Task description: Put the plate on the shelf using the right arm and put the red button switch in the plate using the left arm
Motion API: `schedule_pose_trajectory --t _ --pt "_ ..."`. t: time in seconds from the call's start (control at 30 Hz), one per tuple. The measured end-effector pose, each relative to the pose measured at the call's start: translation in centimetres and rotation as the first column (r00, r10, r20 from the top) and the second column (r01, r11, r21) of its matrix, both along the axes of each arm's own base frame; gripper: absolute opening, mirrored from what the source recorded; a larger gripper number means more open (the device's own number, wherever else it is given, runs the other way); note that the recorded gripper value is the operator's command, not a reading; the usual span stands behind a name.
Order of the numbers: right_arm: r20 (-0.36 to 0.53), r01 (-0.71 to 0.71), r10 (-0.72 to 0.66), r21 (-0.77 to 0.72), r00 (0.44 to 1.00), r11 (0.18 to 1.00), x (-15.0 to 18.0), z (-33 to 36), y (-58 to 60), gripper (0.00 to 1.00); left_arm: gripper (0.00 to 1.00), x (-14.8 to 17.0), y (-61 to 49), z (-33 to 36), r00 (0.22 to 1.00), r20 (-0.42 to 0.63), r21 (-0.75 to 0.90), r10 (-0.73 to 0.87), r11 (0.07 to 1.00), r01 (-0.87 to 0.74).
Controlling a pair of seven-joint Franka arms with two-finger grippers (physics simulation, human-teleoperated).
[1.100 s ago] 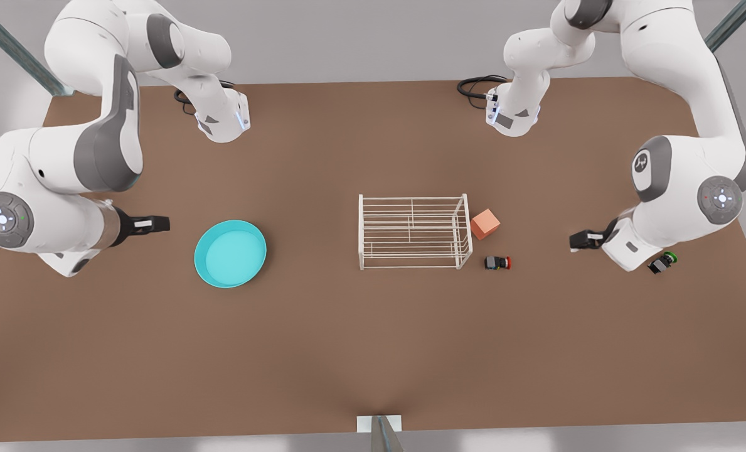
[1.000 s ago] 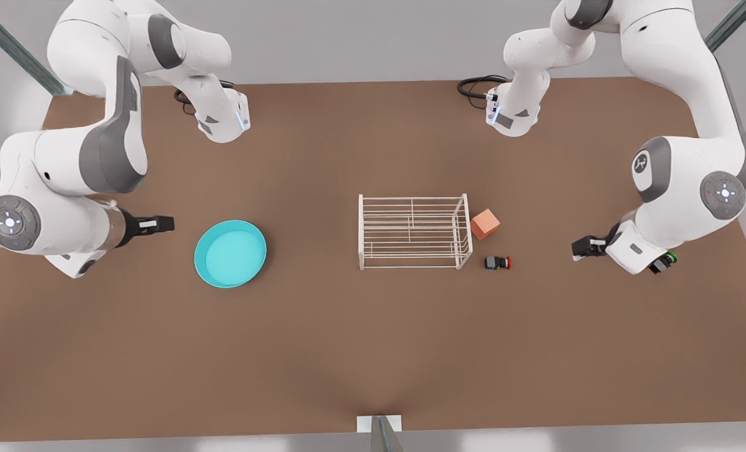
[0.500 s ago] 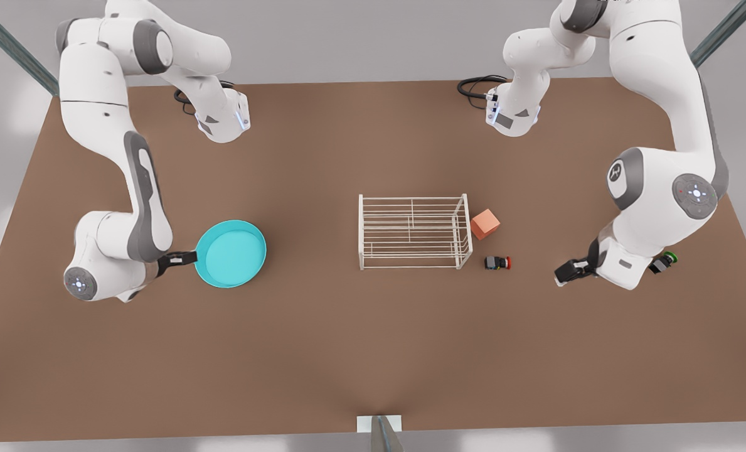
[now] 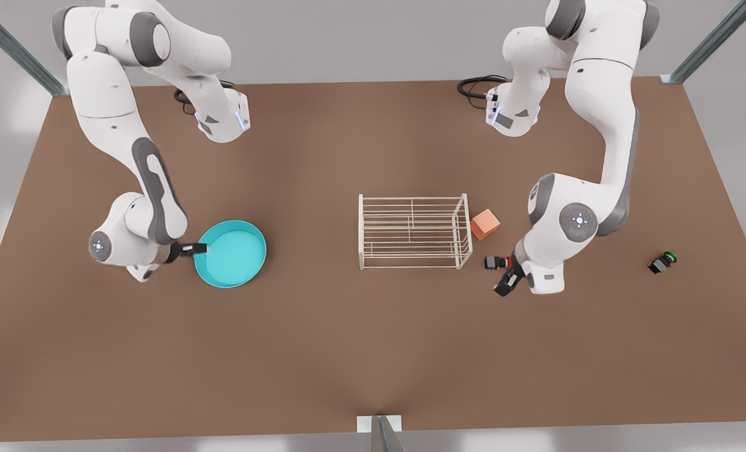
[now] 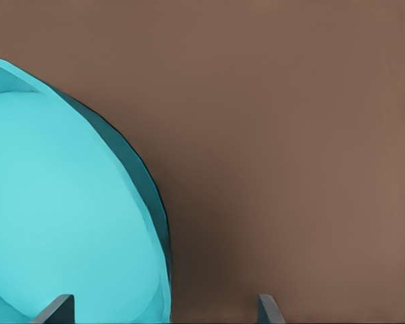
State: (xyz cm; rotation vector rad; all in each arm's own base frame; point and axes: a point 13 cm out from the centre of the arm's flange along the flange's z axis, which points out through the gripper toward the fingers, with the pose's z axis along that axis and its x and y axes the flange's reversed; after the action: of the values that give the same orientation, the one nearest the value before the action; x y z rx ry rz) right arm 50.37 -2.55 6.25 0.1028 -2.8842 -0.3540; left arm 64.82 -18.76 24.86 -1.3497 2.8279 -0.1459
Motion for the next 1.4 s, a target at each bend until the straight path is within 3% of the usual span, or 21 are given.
schedule_pose_trajectory --t 0.07,0.23,0.37,0.5,0.53,0.6,0.63,0.87,0.93,1.0,1.2,1.4 --pt "0.061 0.001 0.000 -0.015 0.998 1.000 0.3 -0.3 -0.7 1.00 1.00 0.1 0.0 -0.2 0.997 0.012 -0.005 0.073 0.997 -0.073" --pt "0.131 -0.041 0.046 -0.041 0.990 0.998 1.2 -1.3 -0.1 1.00 1.00 -3.6 1.1 -3.6 0.975 0.011 -0.001 0.221 0.975 -0.221" --pt "0.159 -0.071 0.078 -0.049 0.984 0.996 2.0 -1.1 1.1 1.00 1.00 -4.1 1.2 -6.0 0.950 0.022 -0.020 0.313 0.950 -0.312" --pt "0.154 -0.002 0.000 0.013 0.988 1.000 1.9 -1.2 2.5 1.00 1.00 -4.7 1.6 -7.3 0.922 0.019 -0.026 0.386 0.922 -0.386" --pt "0.150 0.011 -0.015 0.027 0.989 1.000 1.8 -1.3 2.7 0.98 1.00 -4.9 2.1 -7.3 0.914 0.022 -0.024 0.405 0.914 -0.404" --pt "0.141 0.028 -0.034 0.047 0.989 0.999 1.6 -1.5 3.1 0.57 1.00 -5.5 2.8 -8.0 0.900 0.016 -0.017 0.435 0.901 -0.435" --pt "0.140 0.032 -0.039 0.055 0.989 0.998 1.6 -1.5 3.2 0.47 1.00 -5.6 3.0 -8.2 0.895 0.016 -0.014 0.445 0.896 -0.445" --pt "0.155 -0.001 -0.009 0.066 0.988 0.998 2.2 -1.3 3.7 0.36 1.00 -7.1 4.8 -10.3 0.859 -0.008 0.025 0.513 0.858 -0.512" --pt "0.155 -0.009 -0.002 0.067 0.988 0.998 2.2 -1.5 3.8 0.22 1.00 -7.3 4.9 -10.8 0.850 -0.016 0.032 0.526 0.850 -0.526" --pt "0.157 -0.014 0.003 0.069 0.988 0.997 2.2 -1.5 3.8 0.17 1.00 -7.6 5.1 -11.8 0.840 -0.030 0.043 0.542 0.840 -0.540" --pt "0.183 -0.027 0.012 0.081 0.983 0.996 2.9 -0.2 4.0 0.13 1.00 -8.6 5.7 -14.3 0.815 -0.065 0.075 0.576 0.817 -0.572" --pt "0.229 -0.042 0.012 0.124 0.973 0.991 4.0 5.3 4.7 0.13 1.00 -9.9 6.3 -17.2 0.793 -0.104 0.117 0.600 0.799 -0.590"
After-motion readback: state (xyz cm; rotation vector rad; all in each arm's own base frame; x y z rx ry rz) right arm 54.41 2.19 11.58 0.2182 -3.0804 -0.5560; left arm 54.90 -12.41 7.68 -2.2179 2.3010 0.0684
